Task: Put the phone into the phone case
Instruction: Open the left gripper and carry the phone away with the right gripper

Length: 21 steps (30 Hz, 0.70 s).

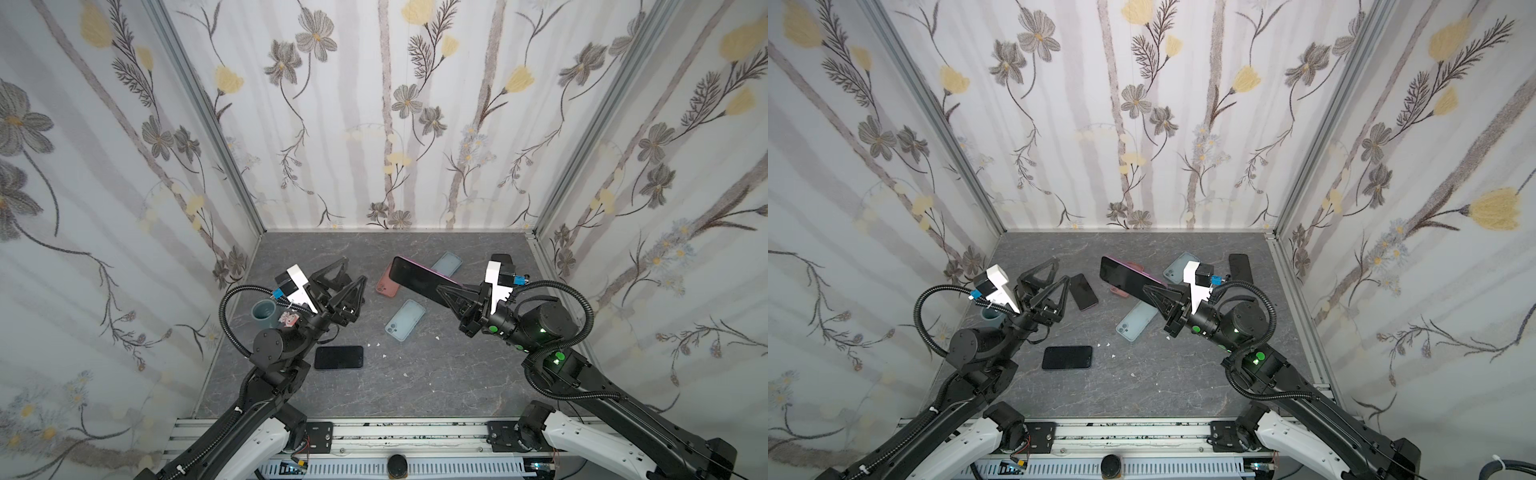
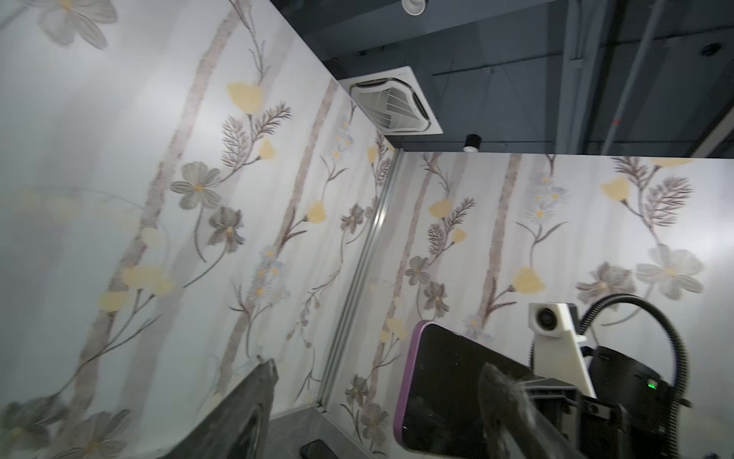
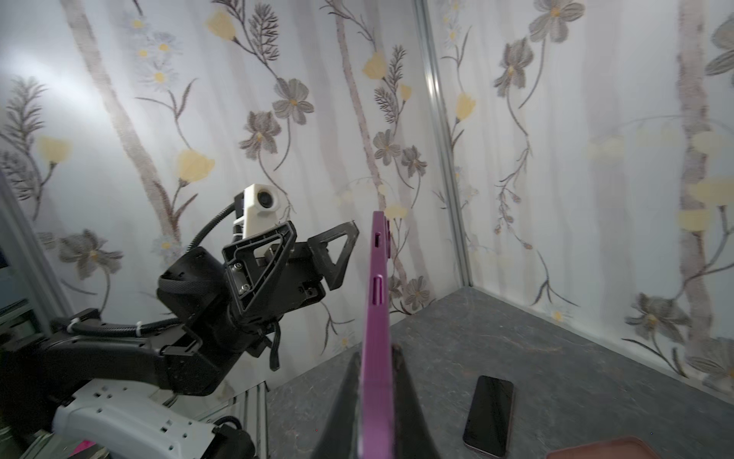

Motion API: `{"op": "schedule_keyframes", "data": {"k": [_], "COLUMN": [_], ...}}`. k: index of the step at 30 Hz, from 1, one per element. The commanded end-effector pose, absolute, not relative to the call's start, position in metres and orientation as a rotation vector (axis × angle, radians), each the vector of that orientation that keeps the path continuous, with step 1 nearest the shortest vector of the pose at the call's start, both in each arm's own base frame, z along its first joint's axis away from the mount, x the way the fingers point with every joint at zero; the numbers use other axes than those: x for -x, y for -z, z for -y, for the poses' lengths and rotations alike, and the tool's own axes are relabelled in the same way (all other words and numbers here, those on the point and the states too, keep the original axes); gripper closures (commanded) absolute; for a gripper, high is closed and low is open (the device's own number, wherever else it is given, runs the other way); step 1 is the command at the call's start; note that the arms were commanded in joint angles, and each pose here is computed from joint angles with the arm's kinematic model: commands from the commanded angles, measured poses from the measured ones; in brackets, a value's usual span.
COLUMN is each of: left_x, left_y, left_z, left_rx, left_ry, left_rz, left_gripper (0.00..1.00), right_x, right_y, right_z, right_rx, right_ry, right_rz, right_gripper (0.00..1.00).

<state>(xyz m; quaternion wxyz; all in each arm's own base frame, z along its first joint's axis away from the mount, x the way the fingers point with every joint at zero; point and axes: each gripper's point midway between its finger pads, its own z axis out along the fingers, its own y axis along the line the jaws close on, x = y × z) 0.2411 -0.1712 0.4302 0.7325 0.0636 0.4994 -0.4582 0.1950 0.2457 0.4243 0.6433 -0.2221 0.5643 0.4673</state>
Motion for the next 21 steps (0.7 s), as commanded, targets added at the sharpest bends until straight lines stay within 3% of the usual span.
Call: {"op": "schedule_keyframes", "data": {"k": [1, 3, 9, 16, 21], "left_x": [-0.296, -0.318, -0.357, -0.361, -0.353], "left_y": [-0.373, -0.344, -0.253, -0.164, -0.107], "left_z": [0.172, 0.189, 0.258, 0.337, 0.380], "left_rx": [-0.010, -0.007, -0.091, -0.305, -0.453], "left_ry": [0.830, 0.823, 0.810, 0.753, 0.731], "left_rz": [-1.427, -1.581, -1.976, -2.246, -2.429], "left_gripper": [0.20, 0.19, 0.30, 0.38, 0.39], "right_x": [-0.230, -0.237, -0.234, -0.221, -0.210], "right_y": [-0.420, -0.414, -0.404, -0.386, -0.382], "right_z": [-0.201, -0.178, -0.140, -0.119, -0.101], "right_rx": [0.243, 0.133, 0.029, 0.011, -0.033], "right_ry": [-0.817, -0.735, -0.617, -0.564, -0.556], "right_rz": [-1.391, -1.429, -1.474, -1.536, -1.526], "right_gripper": [1.00, 1.00, 1.00, 1.00, 1.00]}}
